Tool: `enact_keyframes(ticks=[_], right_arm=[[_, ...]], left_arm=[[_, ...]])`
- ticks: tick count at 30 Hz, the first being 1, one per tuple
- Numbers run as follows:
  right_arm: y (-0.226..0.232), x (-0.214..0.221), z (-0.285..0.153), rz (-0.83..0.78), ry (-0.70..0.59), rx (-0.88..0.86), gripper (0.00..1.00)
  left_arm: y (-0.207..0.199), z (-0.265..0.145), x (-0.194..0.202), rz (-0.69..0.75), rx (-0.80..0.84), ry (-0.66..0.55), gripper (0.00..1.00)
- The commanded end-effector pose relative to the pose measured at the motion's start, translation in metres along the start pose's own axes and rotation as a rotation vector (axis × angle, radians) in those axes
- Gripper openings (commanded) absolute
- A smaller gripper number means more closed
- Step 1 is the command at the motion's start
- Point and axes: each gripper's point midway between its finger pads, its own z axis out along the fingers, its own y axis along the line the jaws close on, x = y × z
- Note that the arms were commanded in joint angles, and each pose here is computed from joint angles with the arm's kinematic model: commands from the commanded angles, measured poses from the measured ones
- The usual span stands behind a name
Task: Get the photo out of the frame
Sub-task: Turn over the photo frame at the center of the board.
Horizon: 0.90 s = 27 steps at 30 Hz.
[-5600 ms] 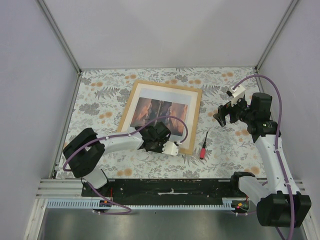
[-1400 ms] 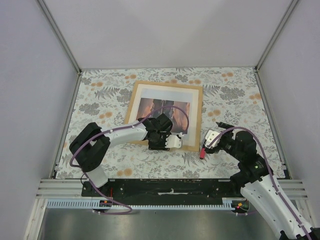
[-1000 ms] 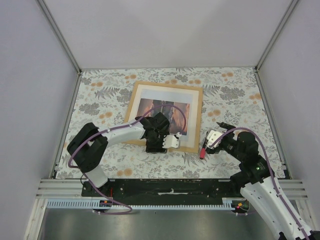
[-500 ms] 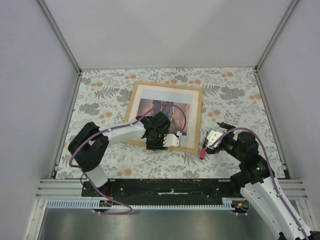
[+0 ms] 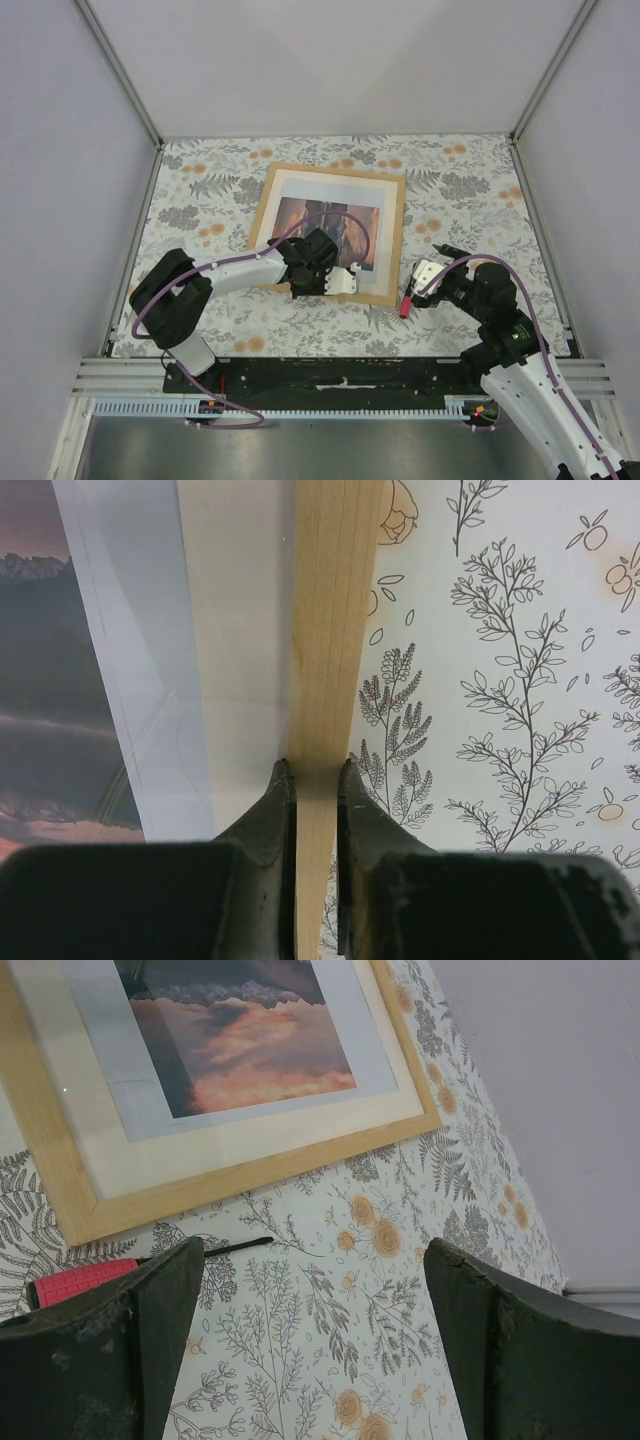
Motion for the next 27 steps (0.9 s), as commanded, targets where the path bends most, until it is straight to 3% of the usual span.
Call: enact_keyframes(ticks=[1,27], right_arm=[[-0.017,-0.019,-0.005,-0.006,-0.043,0.045,0.98],[0.026,0.0,0.01,-0.196,0.012,-0.177,0.98]], left_arm=[[-0.009,0.004,0.012,-0.074,0.008,0.03,0.02],[0.016,-0.032,-0.033,-0.094,-0.029,-0.092,0.02]])
